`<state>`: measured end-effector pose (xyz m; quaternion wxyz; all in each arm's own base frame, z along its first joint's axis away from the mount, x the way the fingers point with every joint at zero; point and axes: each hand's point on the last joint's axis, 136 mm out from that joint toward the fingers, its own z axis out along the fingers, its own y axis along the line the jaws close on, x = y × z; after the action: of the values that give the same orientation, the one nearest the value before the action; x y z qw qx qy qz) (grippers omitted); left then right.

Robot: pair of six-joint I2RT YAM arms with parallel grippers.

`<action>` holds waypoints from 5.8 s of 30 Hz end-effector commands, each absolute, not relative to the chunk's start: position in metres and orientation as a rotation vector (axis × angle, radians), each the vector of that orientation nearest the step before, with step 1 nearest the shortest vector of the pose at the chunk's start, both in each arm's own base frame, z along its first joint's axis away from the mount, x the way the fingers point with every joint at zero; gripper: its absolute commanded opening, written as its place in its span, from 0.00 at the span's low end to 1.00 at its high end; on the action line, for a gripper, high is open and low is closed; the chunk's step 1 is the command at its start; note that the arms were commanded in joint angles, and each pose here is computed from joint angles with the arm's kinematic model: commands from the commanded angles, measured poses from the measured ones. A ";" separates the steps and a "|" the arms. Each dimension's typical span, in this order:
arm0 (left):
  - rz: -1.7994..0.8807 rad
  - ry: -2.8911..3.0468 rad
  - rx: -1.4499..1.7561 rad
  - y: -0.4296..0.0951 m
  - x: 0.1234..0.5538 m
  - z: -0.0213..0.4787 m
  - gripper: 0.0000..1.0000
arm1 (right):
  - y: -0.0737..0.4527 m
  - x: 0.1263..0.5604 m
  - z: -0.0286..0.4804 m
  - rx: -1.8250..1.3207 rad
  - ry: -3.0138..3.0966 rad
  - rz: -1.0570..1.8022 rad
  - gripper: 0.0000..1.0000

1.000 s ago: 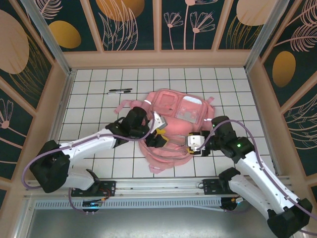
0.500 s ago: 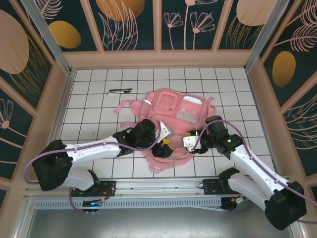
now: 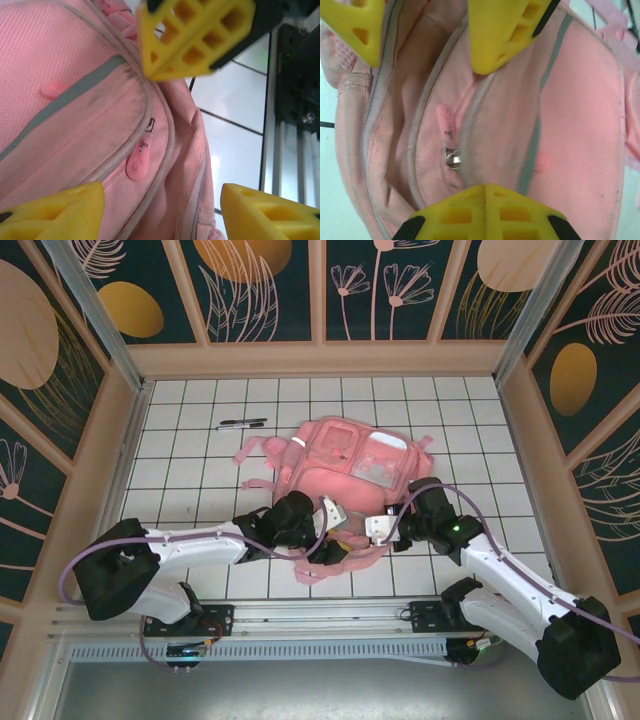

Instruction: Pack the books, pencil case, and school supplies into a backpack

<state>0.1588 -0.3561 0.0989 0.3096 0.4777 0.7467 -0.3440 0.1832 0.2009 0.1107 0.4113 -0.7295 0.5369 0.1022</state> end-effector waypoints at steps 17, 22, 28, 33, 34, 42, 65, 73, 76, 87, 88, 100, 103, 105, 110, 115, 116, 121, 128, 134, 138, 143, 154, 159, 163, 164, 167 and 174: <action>-0.778 1.771 1.273 -0.344 0.167 0.109 0.62 | 0.195 0.204 0.084 -1.951 1.340 0.066 0.78; -0.791 1.766 1.272 -0.348 0.167 0.110 0.62 | 0.205 0.217 0.089 -1.896 1.355 0.056 0.56; -0.789 1.762 1.269 -0.346 0.166 0.108 0.62 | 0.213 0.212 0.082 -1.871 1.334 0.064 0.35; -0.753 1.740 1.267 -0.340 0.168 0.104 0.65 | 0.231 0.197 0.115 -1.779 1.307 0.283 0.00; -0.727 1.721 1.277 -0.340 0.171 0.105 0.65 | 0.234 0.195 0.120 -1.765 1.302 0.322 0.00; -0.722 1.665 1.282 -0.358 0.181 0.127 0.60 | 0.255 0.192 0.151 -1.631 1.339 0.528 0.00; -0.761 1.820 1.017 -0.351 0.196 0.136 0.28 | 0.299 0.202 0.185 -1.310 1.609 0.783 0.00; -0.769 1.750 1.129 -0.342 0.179 0.148 0.10 | 0.280 0.196 0.155 -1.508 1.585 0.613 0.00; -0.818 1.748 1.198 -0.343 0.166 0.145 0.00 | 0.266 0.197 0.140 -1.602 1.572 0.530 0.00; -0.934 1.833 1.210 -0.311 0.165 0.125 0.00 | 0.240 0.199 0.118 -1.689 1.555 0.437 0.00; -0.929 1.838 1.202 -0.308 0.167 0.126 0.00 | 0.239 0.200 0.116 -1.692 1.565 0.430 0.00; -0.695 1.889 1.068 -0.265 0.209 0.134 0.00 | 0.211 0.204 0.092 -1.730 1.626 0.266 0.00; -0.682 1.902 1.253 -0.268 0.198 0.121 0.00 | 0.207 0.203 0.101 -1.707 1.608 0.278 0.00; -0.808 1.855 1.407 -0.279 0.177 0.119 0.00 | 0.209 0.201 0.111 -1.687 1.601 0.326 0.00; -0.957 1.757 1.333 -0.306 0.175 0.152 0.24 | 0.221 0.198 0.125 -1.647 1.629 0.447 0.00; -0.947 1.858 1.134 -0.332 0.191 0.164 0.49 | 0.229 0.203 0.139 -1.572 1.625 0.499 0.00; -0.963 1.888 1.125 -0.335 0.189 0.159 0.49 | 0.231 0.203 0.140 -1.566 1.625 0.509 0.00; -1.020 1.966 1.064 -0.347 0.182 0.144 0.48 | 0.235 0.202 0.143 -1.550 1.626 0.550 0.00; -0.930 2.085 0.984 -0.362 0.199 0.129 0.48 | 0.244 0.196 0.143 -1.564 1.622 0.552 0.00; -0.902 2.084 0.946 -0.362 0.207 0.131 0.17 | 0.249 0.189 0.139 -1.590 1.620 0.562 0.00; -0.881 2.048 0.985 -0.355 0.203 0.137 0.01 | 0.240 0.186 0.127 -1.653 1.631 0.503 0.00; -0.891 1.994 1.068 -0.341 0.192 0.138 0.00 | 0.216 0.186 0.107 -1.761 1.664 0.371 0.00; -0.693 2.082 1.169 -0.295 0.221 0.097 0.00 | 0.192 0.183 0.096 -1.813 1.670 0.255 0.00; -0.911 1.950 1.199 -0.326 0.212 0.129 0.00 | 0.224 0.169 0.145 -1.543 1.688 0.632 0.63; -1.002 1.839 1.230 -0.344 0.197 0.152 0.00 | 0.237 0.182 0.168 -1.378 1.688 0.675 0.77; -1.006 1.818 1.252 -0.349 0.193 0.156 0.00 | 0.237 0.187 0.168 -1.359 1.686 0.646 0.78; -1.053 1.791 1.275 -0.362 0.185 0.163 0.00 | 0.240 0.194 0.160 -1.381 1.699 0.621 0.77; -0.940 1.832 1.172 -0.352 0.203 0.164 0.00 | 0.229 0.176 0.106 -1.621 1.832 0.608 0.35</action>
<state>0.1839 -0.3468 0.1278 0.3131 0.4777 0.7363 -0.3629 0.1854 0.2376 0.1192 0.3459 -0.5870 0.6899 0.2447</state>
